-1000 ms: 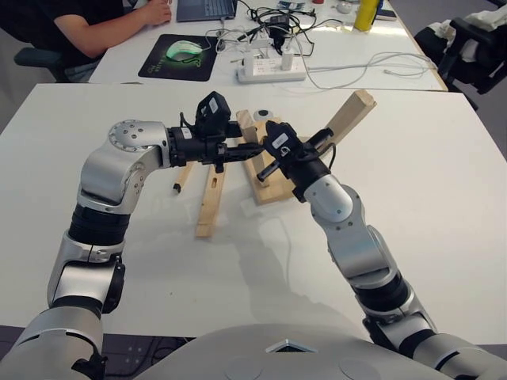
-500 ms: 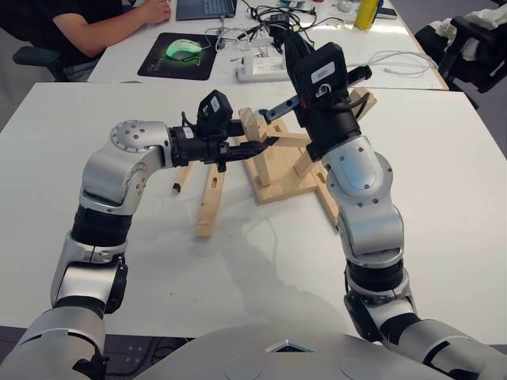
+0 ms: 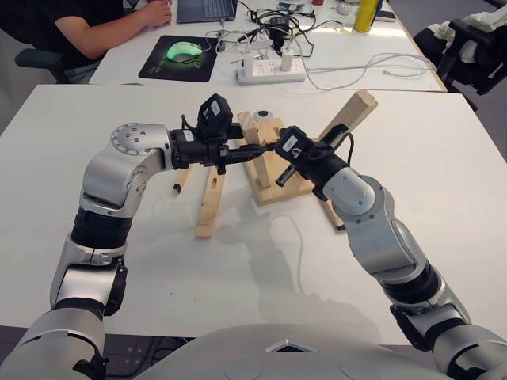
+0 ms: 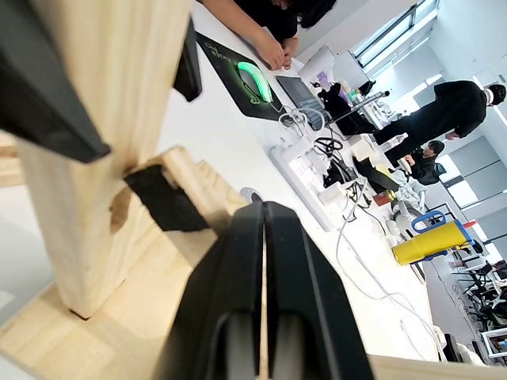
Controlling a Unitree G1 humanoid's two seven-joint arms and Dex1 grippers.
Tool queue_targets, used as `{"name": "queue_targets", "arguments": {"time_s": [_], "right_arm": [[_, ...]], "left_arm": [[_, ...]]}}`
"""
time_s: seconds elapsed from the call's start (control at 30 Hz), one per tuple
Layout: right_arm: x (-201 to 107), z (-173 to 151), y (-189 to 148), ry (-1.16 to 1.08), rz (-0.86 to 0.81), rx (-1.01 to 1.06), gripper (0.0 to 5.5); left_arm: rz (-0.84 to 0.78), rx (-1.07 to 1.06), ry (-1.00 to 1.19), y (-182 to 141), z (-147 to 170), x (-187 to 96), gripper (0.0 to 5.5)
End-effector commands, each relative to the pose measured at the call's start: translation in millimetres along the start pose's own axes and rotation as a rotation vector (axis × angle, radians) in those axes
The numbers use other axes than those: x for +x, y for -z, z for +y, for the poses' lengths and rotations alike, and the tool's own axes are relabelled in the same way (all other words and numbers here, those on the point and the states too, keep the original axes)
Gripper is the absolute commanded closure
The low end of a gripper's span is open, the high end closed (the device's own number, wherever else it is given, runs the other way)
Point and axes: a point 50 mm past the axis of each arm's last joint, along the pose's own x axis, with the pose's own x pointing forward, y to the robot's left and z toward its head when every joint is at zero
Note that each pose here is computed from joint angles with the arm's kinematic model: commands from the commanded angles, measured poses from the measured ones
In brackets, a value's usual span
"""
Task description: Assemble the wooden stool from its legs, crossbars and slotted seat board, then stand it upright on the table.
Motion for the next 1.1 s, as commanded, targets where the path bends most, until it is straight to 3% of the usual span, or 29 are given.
{"name": "queue_targets", "arguments": {"time_s": [0.03,0.33,0.4,0.53,0.63,0.8,0.9,1.1], "right_arm": [[-1.8,57.7,53.4,-0.346,0.286,0.122,5.5],[0.9,57.9,59.6,-0.366,0.278,0.124,5.5],[6.6,52.8,53.2,-0.308,0.213,0.167,5.5],[10.4,20.0,24.7,-0.103,-0.102,0.444,5.5],[-12.7,7.1,21.6,-0.215,-0.263,0.553,5.5],[-31.7,0.8,42.6,-0.377,-0.213,0.549,5.5],[-18.3,13.8,68.3,-0.329,-0.065,0.484,5.5],[7.3,38.7,62.4,-0.256,-0.036,0.412,5.5]], "left_arm": [[0.001,-0.049,-0.002,5.0,1.9,-7.1,3.42],[-0.006,-0.042,-0.09,9.3,12.7,-27.5,3.42],[0.0,-0.037,-0.064,10.4,10.2,-25.8,3.42],[-0.002,-0.028,-0.025,7.1,9.3,-23.5,3.42],[0.007,-0.014,-0.001,3.0,11.0,-23.5,3.42],[0.018,-0.009,0.007,2.1,12.2,-27.0,3.42],[0.017,-0.023,0.034,2.6,10.0,-25.6,3.42],[0.015,-0.033,0.061,3.4,7.7,-19.9,3.42]]}}
